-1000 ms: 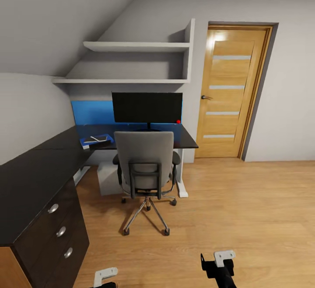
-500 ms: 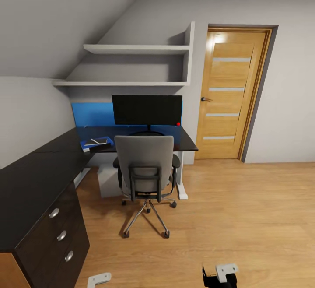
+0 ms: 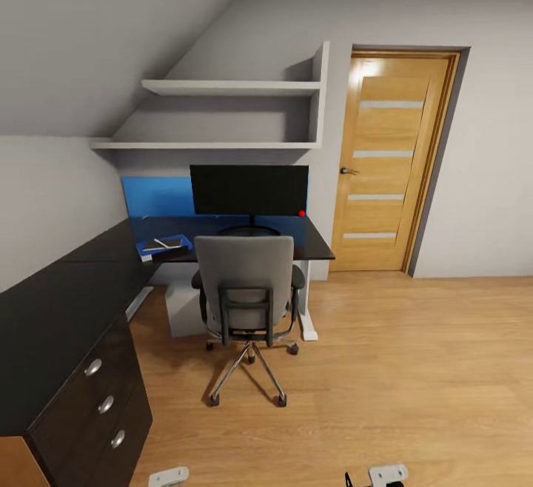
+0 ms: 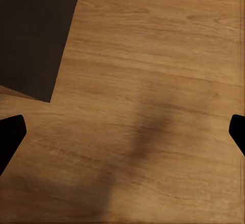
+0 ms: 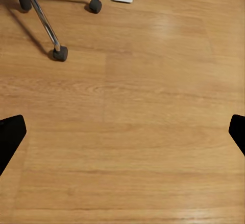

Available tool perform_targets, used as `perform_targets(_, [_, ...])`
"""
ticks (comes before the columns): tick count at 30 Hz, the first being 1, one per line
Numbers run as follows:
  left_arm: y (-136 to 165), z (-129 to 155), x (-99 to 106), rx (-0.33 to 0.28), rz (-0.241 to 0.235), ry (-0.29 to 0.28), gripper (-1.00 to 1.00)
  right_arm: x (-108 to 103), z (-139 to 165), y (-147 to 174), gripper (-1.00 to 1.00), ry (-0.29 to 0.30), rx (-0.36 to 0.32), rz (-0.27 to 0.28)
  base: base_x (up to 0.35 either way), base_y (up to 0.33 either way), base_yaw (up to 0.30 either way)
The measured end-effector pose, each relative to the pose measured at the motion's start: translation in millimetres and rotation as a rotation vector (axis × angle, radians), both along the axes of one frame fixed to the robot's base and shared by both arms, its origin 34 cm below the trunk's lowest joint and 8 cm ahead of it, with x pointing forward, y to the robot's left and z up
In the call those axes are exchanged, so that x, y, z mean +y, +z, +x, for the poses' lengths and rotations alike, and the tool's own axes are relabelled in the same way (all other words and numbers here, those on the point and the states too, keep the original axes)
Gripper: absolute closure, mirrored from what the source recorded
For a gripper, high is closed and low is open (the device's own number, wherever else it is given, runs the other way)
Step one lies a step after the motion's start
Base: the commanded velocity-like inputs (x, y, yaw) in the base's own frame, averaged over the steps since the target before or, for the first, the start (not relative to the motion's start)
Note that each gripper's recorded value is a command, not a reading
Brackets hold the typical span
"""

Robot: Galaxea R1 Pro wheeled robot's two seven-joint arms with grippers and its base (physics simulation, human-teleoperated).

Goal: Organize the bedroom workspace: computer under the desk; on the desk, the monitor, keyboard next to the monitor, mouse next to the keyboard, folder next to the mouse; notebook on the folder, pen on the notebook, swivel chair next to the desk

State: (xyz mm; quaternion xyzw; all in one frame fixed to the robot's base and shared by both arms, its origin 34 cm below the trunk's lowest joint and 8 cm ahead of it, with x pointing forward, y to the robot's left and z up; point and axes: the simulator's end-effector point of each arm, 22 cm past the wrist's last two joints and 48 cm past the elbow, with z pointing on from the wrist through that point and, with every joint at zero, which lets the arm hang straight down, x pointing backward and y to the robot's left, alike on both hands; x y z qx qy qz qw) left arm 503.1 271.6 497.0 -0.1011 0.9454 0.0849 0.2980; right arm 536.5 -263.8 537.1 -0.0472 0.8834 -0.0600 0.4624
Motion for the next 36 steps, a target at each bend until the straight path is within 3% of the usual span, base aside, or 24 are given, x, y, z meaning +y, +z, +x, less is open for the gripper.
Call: perform_targets(36, [56,-7,0,0.017,-0.008,-0.007,-1.00,1,3,62,-1.00,0.000,0.002,0.001,0.000,0.000,0.000])
